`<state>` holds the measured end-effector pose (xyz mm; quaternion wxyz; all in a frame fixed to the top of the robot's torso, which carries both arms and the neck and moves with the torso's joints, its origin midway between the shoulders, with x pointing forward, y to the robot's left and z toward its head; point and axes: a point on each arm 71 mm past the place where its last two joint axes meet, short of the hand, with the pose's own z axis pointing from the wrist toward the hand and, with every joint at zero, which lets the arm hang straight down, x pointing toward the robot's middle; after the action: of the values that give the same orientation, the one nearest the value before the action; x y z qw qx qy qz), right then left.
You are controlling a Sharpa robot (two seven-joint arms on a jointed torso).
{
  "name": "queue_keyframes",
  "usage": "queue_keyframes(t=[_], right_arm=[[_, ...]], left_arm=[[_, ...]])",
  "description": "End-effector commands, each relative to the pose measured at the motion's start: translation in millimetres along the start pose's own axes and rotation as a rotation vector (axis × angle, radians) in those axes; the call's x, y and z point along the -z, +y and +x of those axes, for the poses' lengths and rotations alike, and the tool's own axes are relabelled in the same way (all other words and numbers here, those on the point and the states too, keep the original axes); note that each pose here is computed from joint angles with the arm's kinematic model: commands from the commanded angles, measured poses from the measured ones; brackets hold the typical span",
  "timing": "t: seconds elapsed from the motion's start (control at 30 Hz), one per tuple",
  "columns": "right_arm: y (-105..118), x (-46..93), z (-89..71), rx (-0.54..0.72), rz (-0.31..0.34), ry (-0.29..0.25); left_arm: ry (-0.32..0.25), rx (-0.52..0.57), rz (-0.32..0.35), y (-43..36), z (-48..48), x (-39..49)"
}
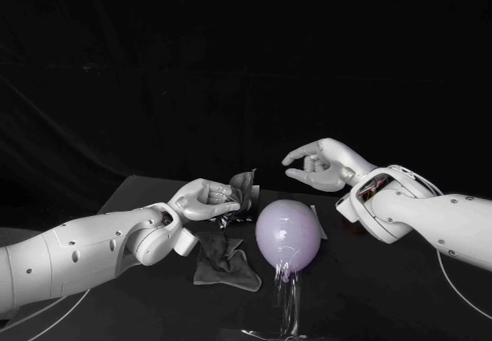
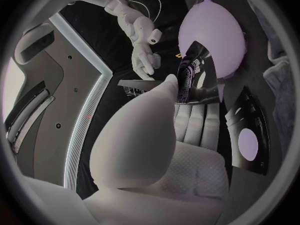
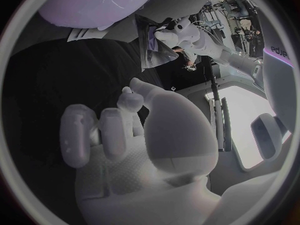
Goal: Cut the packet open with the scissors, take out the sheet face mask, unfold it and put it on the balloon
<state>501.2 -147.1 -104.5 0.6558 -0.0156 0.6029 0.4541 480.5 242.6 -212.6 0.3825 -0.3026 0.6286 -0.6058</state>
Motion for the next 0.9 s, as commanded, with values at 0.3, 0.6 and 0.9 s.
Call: queue_keyframes(t=[0.3,0.6,0.9], right_arm=[[17,-17.2,10.5,0.054,-0.109,0.051],[23,-28.0,24.0,0.017,-0.084,0.143],[26,-35.8,33.0,-0.012,-0.059,0.189]], left_arm=[[0.082,0.118,0.046,-4.9,11.3,-10.9],[0.086,0.094,0.051,-5.5,13.3,-14.8],[0.088,0.074,0.062,-7.8,16.3,-18.3]])
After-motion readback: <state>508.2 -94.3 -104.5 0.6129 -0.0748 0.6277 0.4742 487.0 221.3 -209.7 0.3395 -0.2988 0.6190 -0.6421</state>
